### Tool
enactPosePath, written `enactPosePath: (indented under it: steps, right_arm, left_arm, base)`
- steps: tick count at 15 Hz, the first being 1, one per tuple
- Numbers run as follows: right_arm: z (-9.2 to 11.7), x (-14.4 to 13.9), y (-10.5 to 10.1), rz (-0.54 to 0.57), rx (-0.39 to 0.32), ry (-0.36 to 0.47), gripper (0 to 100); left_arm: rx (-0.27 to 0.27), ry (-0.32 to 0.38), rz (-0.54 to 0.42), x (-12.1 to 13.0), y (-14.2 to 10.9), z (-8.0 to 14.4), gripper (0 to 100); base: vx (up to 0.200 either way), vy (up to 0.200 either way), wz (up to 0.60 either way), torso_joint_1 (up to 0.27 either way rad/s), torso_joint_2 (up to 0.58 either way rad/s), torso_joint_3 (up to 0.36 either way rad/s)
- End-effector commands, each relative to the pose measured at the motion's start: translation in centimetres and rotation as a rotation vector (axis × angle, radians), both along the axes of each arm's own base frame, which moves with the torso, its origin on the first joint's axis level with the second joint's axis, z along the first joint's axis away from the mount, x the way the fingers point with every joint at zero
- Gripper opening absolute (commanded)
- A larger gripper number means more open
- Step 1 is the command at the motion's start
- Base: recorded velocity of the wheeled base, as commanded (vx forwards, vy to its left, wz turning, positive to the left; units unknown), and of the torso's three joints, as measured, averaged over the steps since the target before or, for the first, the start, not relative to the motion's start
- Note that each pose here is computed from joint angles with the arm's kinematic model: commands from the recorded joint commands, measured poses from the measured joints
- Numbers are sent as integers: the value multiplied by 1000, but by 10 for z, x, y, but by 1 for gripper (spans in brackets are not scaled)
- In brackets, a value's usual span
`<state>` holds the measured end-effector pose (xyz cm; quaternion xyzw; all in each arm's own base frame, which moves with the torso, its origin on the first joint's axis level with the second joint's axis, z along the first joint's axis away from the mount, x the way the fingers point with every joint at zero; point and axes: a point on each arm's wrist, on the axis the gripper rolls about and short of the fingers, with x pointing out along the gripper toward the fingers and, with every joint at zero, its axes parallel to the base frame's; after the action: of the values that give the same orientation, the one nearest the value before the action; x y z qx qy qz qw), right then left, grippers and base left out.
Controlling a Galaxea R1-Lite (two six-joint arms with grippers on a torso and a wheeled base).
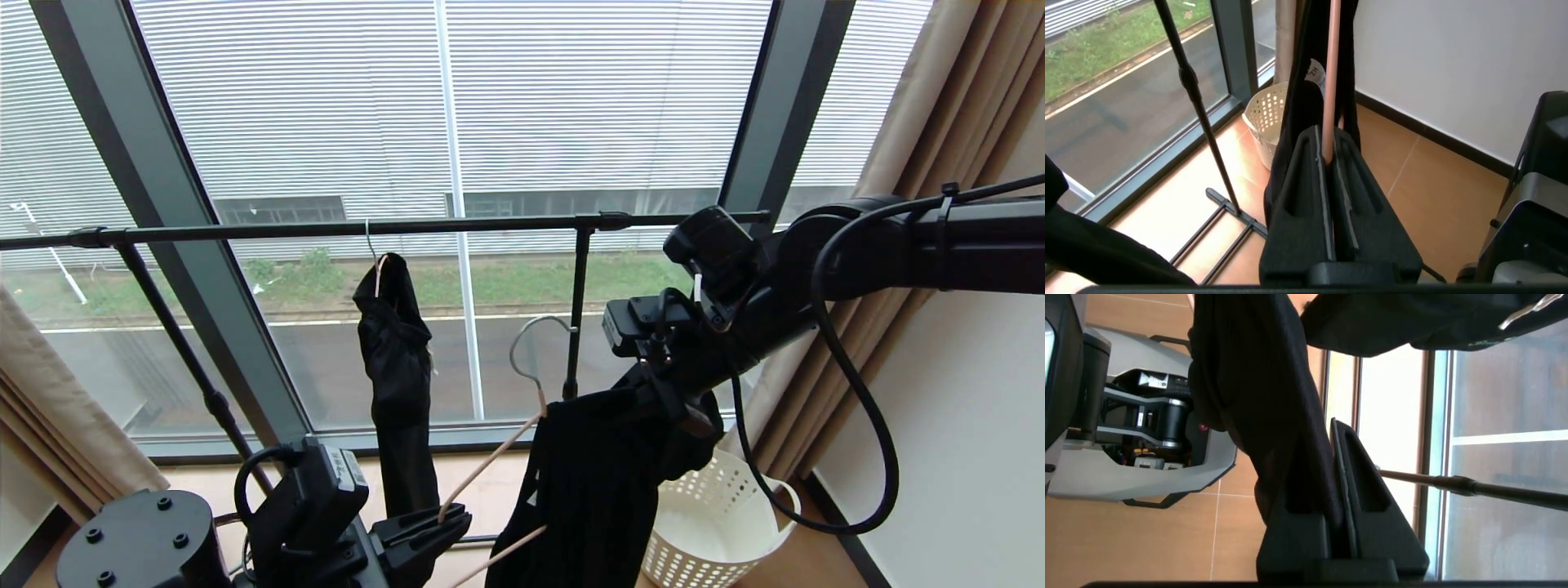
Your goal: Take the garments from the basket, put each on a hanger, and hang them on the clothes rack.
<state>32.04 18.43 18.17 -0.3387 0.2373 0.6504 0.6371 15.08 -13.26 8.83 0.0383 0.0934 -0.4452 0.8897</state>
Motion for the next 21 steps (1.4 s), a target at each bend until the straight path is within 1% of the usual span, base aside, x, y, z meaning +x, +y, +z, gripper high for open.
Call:
enactPosePath:
  steps: [1, 4, 8, 11, 12, 13, 14, 15, 16, 18, 20, 21]
  right_arm:
    - [2, -1, 0, 2, 2, -2, 0]
    - [2, -1, 0, 2, 2, -2, 0]
    - [11, -6, -3, -5, 12, -20, 0]
    - [20, -10, -6, -20, 13, -48, 0]
    - [22, -10, -6, -25, 11, -58, 0]
    - [28, -10, -9, -48, 10, -77, 0]
    - [33, -11, -11, -79, 22, -69, 0]
    - [36, -10, -12, -108, 27, -60, 0]
    - [37, -10, -12, -116, 29, -56, 0]
    - [44, -7, -14, -191, 24, -55, 0]
    - [46, -3, -19, -229, 32, -48, 0]
    - [48, 0, -25, -253, 36, -50, 0]
  left_arm:
    - [5, 6, 1, 2, -1, -3, 100]
    - [-3, 7, 4, 3, -2, -3, 100]
    - [-9, 5, 33, 7, 2, -3, 100]
    - [24, 48, 82, 17, 7, -14, 100]
    - [28, 56, 91, 19, 8, -16, 100]
    - [28, 78, 118, 25, 10, -20, 100]
    - [3, 99, 130, 30, 8, -20, 100]
    - [-36, 134, 145, 35, 5, -21, 100]
    - [-47, 146, 152, 37, 5, -21, 100]
    - [-104, 199, 200, 50, 5, -24, 100]
    - [-159, 235, 224, 56, 4, -23, 100]
    - [-172, 264, 239, 62, 3, -28, 100]
  base:
    - [0, 0, 0, 0, 0, 0]
    - [0, 0, 0, 0, 0, 0]
    - [0, 0, 0, 0, 0, 0]
    - [0, 0, 0, 0, 0, 0]
    - [0, 0, 0, 0, 0, 0]
    - [0, 0, 0, 0, 0, 0]
    - [0, 0, 0, 0, 0, 0]
    - [0, 0, 0, 0, 0, 0]
    - [0, 0, 0, 0, 0, 0]
    - [0, 0, 0, 0, 0, 0]
    - [0, 0, 0, 0, 0, 0]
    - [0, 0, 0, 0, 0, 0]
